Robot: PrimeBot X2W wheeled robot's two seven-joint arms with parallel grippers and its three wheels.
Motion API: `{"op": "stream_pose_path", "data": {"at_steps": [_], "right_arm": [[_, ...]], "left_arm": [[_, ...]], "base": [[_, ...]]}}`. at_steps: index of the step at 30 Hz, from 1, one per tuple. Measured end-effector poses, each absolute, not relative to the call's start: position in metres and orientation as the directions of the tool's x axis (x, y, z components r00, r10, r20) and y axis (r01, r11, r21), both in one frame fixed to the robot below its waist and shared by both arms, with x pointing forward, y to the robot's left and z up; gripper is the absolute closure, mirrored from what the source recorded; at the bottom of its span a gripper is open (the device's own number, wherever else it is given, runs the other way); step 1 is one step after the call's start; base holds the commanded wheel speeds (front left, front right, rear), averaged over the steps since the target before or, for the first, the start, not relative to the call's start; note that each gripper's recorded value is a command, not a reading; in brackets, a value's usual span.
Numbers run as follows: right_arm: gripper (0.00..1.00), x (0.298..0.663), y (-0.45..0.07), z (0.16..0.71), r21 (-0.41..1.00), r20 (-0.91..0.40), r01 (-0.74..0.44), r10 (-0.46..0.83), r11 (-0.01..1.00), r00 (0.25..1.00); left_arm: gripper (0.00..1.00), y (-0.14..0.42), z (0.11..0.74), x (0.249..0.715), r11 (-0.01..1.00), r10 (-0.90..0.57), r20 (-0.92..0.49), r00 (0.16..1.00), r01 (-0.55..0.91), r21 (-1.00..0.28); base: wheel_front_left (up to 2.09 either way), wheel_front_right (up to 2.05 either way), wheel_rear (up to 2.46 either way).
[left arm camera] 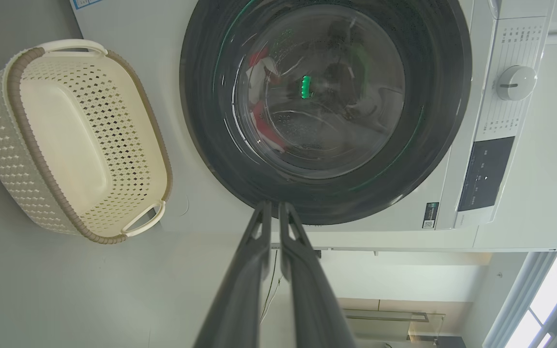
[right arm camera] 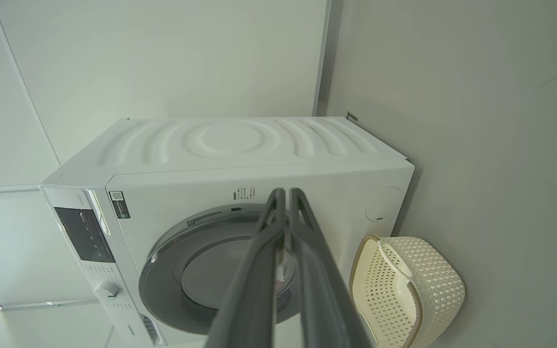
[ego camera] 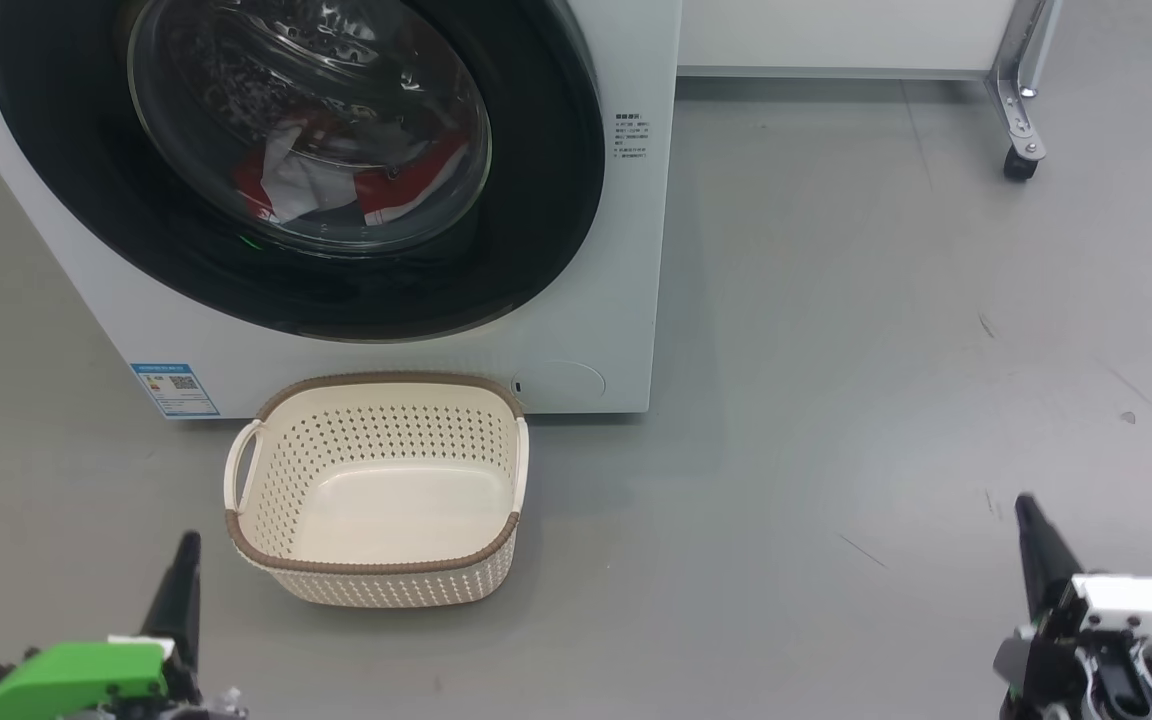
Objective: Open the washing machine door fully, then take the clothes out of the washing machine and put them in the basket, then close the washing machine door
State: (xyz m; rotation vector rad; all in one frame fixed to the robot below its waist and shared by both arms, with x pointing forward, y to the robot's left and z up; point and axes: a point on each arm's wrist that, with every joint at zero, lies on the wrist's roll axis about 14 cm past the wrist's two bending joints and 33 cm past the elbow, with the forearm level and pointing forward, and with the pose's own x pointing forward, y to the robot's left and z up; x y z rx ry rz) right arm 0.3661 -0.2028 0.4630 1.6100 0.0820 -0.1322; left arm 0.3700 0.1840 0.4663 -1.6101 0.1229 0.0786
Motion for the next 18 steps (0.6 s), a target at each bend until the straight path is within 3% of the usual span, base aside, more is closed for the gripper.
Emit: {"op": "stream_pose_path", "data": {"at_steps": [5, 18], "right_arm": [[0.00, 0.350, -0.197, 0.438, 0.976, -0.211, 0.209, -0.027, -0.068, 0.977], [0.00, 0.350, -0.200, 0.440, 0.978, -0.207, 0.207, -0.054, -0.007, 0.977]], "left_arm": [[0.00, 0.177, 0.445, 0.358, -0.061, -0.035, -0.191, 0.981, -0.193, -0.979], [0.00, 0.178, 0.449, 0.360, -0.032, -0.010, -0.181, 0.983, -0.181, -0.983]], "base": [[0.00, 0.00, 0.00], [0.00, 0.00, 0.00]]}}
